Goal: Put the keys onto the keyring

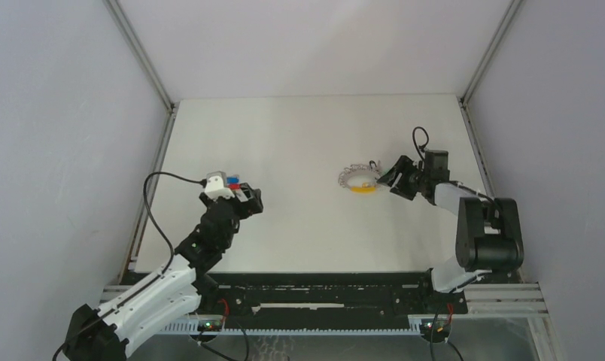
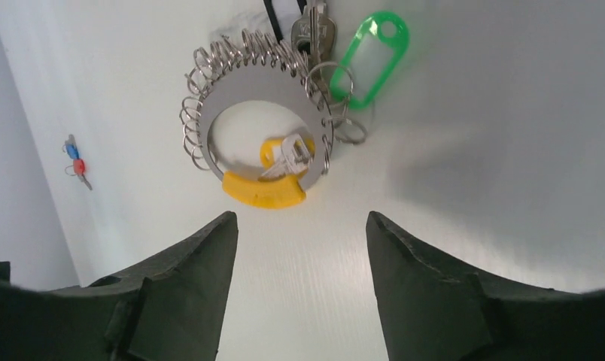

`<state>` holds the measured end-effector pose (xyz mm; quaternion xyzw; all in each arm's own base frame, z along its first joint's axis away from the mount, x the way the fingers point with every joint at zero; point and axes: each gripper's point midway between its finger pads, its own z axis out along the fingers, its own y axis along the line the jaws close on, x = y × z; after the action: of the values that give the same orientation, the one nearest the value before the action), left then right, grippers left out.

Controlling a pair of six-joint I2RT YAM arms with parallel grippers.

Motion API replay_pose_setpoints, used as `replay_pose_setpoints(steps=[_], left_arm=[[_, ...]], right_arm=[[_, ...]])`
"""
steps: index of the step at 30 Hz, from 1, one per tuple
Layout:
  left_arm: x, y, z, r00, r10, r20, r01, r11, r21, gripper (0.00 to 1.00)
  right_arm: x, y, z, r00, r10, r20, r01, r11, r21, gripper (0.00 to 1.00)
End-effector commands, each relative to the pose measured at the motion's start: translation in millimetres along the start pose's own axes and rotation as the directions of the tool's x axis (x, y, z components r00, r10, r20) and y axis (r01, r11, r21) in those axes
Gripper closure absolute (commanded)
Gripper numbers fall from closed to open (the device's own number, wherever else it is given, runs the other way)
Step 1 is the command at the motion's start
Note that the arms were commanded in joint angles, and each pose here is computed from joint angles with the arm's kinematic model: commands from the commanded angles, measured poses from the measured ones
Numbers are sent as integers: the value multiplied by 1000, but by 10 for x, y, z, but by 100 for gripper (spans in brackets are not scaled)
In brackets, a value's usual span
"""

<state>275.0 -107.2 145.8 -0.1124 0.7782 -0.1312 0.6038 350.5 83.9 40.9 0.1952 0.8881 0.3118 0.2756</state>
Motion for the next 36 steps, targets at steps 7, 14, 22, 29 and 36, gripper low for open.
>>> replay_pose_setpoints(steps=[7, 14, 22, 29, 36], left_arm=[[-588, 56, -451, 980, -188, 68, 190, 981, -27, 0], [-1090, 176, -1019, 969, -200, 144, 198, 980, 29, 0], [-1576, 491, -1540, 919, -171, 356, 163, 985, 51, 0], [-1700, 714, -1732, 885, -111, 451, 121, 993, 6, 0], [-1577, 735, -1629, 894, -73, 441, 91, 996, -21, 0]], right_arm=[[-184, 320, -1061, 937, -253, 241, 234, 966, 107, 0], [-209, 869, -2038, 760, -373, 532, 392, 916, 82, 0], [-86, 890, -2569, 601, -449, 661, 446, 875, 188, 0], [-82, 842, -2546, 595, -464, 657, 446, 870, 211, 0], [-74, 808, -2483, 604, -462, 649, 444, 872, 206, 0]])
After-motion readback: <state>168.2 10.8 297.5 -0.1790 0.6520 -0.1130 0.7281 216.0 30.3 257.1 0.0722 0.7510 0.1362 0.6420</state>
